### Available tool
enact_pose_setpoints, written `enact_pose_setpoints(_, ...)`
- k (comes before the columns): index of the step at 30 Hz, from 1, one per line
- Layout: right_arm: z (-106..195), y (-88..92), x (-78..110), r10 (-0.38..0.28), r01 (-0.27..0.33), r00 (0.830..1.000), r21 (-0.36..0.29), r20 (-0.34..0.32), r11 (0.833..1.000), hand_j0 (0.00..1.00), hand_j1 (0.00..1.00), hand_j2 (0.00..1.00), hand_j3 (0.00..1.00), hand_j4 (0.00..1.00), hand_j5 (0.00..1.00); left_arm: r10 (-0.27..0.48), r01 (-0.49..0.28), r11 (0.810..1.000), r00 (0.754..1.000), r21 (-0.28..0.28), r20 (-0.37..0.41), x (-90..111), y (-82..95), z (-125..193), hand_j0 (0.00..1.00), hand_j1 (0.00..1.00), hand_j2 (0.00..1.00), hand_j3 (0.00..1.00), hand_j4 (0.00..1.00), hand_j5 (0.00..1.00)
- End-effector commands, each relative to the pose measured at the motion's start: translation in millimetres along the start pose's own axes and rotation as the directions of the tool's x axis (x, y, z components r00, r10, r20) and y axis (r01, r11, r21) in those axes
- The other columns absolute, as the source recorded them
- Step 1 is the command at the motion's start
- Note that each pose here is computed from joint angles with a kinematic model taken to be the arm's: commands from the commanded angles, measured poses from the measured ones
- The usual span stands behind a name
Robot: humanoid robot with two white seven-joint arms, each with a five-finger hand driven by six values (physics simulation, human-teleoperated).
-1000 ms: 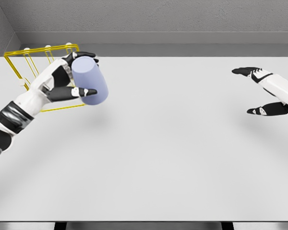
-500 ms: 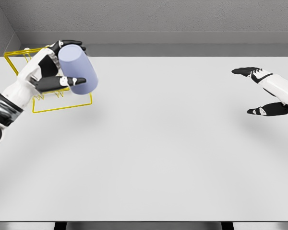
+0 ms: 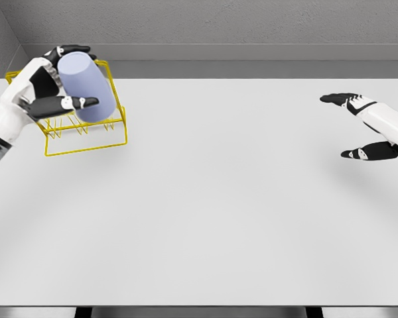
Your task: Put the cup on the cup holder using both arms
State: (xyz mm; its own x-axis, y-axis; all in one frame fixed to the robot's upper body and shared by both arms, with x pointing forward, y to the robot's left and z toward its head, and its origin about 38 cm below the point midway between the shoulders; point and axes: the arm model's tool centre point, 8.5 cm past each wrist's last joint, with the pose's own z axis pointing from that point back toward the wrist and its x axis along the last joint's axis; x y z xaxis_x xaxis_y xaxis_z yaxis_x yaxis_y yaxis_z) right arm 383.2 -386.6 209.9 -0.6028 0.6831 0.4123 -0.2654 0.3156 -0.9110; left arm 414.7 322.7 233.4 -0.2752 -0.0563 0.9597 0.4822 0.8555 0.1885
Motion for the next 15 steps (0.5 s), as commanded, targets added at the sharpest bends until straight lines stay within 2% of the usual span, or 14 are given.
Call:
enact_pose_setpoints(1,0,-1.0,0.3,-0.007,0.007,1.000,-0.006,0.002,1.000,1.00,1.00,1.00,1.00,1.00,1.00,-0.002,0.003,1.000,1.000,0.017,-0.012,-2,6.8,2,0.69,0.69,0.69,0.69,0.69,0.69)
enact_pose_setpoints(5,0,-1.2,0.7,-0.006,0.006,1.000,-0.006,0.004,1.000,1.00,1.00,1.00,1.00,1.00,1.00,0.002,-0.001,0.999,1.000,0.035,-0.013,-2,13.5,2,0.68,0.68,0.68,0.68,0.68,0.68)
enact_pose_setpoints(15,0,-1.1,0.7,-0.005,0.005,1.000,-0.005,0.003,1.000,1.00,1.00,1.00,1.00,1.00,1.00,0.004,-0.003,0.999,1.000,0.050,-0.025,-7,17.1,-1,0.68,0.68,0.68,0.68,0.68,0.68)
